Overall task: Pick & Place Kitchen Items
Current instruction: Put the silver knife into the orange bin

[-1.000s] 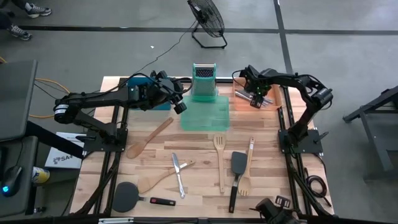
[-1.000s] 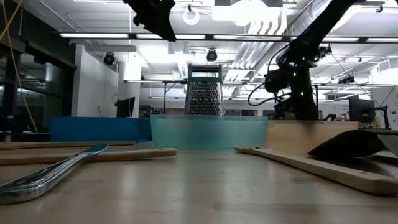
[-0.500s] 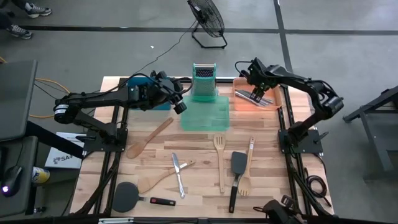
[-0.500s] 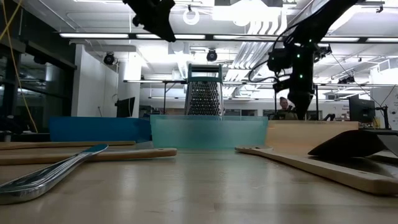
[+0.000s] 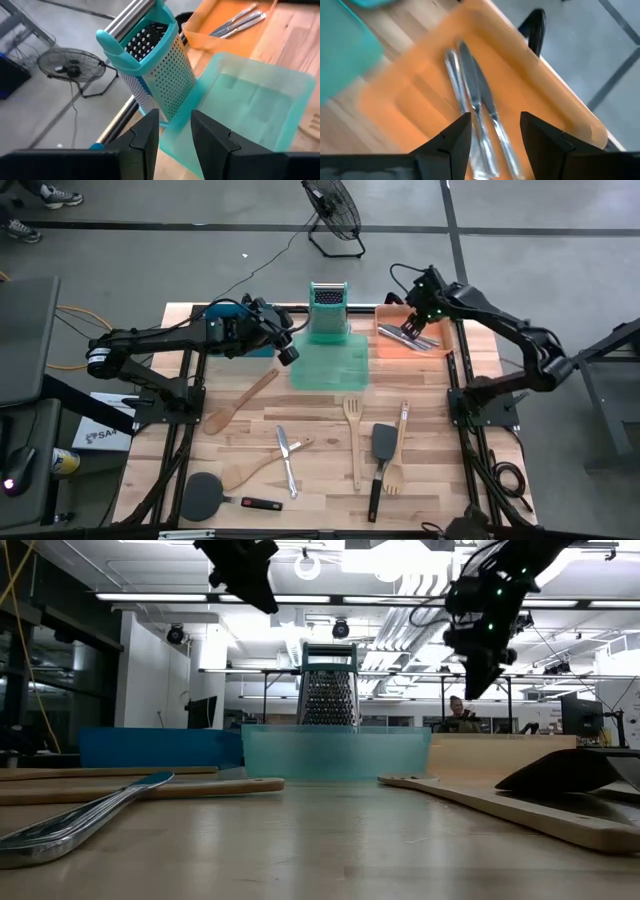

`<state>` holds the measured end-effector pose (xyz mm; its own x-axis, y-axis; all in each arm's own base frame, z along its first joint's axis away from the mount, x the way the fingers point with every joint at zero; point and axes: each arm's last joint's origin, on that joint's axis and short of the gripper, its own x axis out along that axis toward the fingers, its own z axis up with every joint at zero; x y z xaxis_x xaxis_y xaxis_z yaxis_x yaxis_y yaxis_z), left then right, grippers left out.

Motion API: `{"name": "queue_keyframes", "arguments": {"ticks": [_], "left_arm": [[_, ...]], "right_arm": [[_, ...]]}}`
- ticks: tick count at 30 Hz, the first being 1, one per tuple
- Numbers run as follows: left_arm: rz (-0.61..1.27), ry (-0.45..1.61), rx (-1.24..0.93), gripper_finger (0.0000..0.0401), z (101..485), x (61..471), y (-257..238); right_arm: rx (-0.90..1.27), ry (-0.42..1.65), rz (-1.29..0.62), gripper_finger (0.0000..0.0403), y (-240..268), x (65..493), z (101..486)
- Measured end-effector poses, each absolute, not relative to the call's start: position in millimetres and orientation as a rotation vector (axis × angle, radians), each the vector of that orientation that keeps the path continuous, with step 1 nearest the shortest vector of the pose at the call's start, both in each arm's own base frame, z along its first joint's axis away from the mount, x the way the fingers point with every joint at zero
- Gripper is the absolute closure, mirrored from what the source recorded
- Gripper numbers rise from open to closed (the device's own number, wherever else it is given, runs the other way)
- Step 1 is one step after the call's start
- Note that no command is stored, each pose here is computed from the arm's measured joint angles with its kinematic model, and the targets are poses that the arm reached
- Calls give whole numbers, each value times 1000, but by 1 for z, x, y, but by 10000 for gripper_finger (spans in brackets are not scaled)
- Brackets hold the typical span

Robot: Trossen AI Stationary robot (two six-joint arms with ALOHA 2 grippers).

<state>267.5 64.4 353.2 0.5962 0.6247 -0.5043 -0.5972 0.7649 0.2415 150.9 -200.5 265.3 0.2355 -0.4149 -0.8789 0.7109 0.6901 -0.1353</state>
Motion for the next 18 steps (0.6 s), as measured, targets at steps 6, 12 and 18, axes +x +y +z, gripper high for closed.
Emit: {"name": "queue_keyframes", "arguments": {"ticks": [6, 12, 18], "left_arm": [[719, 552, -109, 290, 353, 268, 63], [685, 511, -334, 290, 351, 269, 61], [656, 574, -541, 290, 344, 265, 57]], "right_arm": [[379, 928, -751, 242, -185, 143, 288], [394, 837, -708, 242, -172, 138, 302], [407, 790, -660, 242, -159, 143, 309]]}}
